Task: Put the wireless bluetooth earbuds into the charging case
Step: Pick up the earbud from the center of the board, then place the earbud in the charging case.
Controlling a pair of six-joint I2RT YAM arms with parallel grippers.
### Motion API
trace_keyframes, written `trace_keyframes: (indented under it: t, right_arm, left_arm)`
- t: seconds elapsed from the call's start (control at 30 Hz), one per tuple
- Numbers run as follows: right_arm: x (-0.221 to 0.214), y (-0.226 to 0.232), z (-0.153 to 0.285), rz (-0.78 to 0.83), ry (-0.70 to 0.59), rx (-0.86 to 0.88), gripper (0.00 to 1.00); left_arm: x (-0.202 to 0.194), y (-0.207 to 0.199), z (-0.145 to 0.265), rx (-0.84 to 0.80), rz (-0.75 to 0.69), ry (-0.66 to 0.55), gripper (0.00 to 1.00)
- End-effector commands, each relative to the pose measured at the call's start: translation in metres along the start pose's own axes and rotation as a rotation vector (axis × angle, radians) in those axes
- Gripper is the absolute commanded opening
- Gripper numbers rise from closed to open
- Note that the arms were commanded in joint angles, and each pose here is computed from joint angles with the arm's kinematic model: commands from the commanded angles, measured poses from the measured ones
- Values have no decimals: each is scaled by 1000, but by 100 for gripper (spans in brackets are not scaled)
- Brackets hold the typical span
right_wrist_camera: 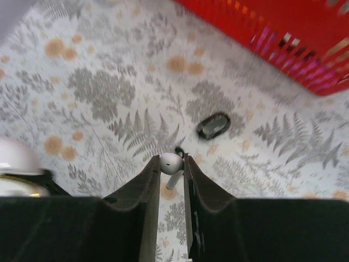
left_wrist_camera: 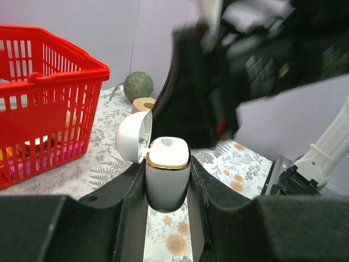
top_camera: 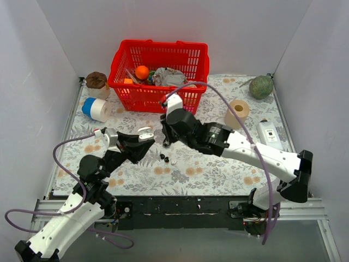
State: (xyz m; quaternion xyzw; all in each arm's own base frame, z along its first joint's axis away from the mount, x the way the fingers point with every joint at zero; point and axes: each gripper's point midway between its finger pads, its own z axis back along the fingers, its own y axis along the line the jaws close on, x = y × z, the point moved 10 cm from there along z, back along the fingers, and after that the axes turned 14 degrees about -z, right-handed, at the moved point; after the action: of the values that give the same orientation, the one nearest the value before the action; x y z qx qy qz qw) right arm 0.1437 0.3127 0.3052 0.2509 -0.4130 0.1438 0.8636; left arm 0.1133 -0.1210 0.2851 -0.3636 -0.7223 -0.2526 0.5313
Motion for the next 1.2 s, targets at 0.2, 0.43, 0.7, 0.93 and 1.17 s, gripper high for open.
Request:
trace_keyframes:
  t: [0.2,0.43,0.7,0.93,1.17]
  right_arm:
    - [114,2,94,95,-363,-47,1]
    - [100,-16,119,76,-612,188,1]
    - [96,-21,133,106,-751,326,1]
    - [102,-15,136,149,-798,377,1]
    - [111,-7,133,189,-811,384,1]
  left_arm:
    - [60,14,-62,-45,-153,-226,0]
    - [54,16,-92,-134,-135,-304,0]
    - [32,19,-104,-192,-155,-312,0]
    - [27,17,-109,-258,-149,-363,0]
    - [33,18,-126,-291,-139,-370,0]
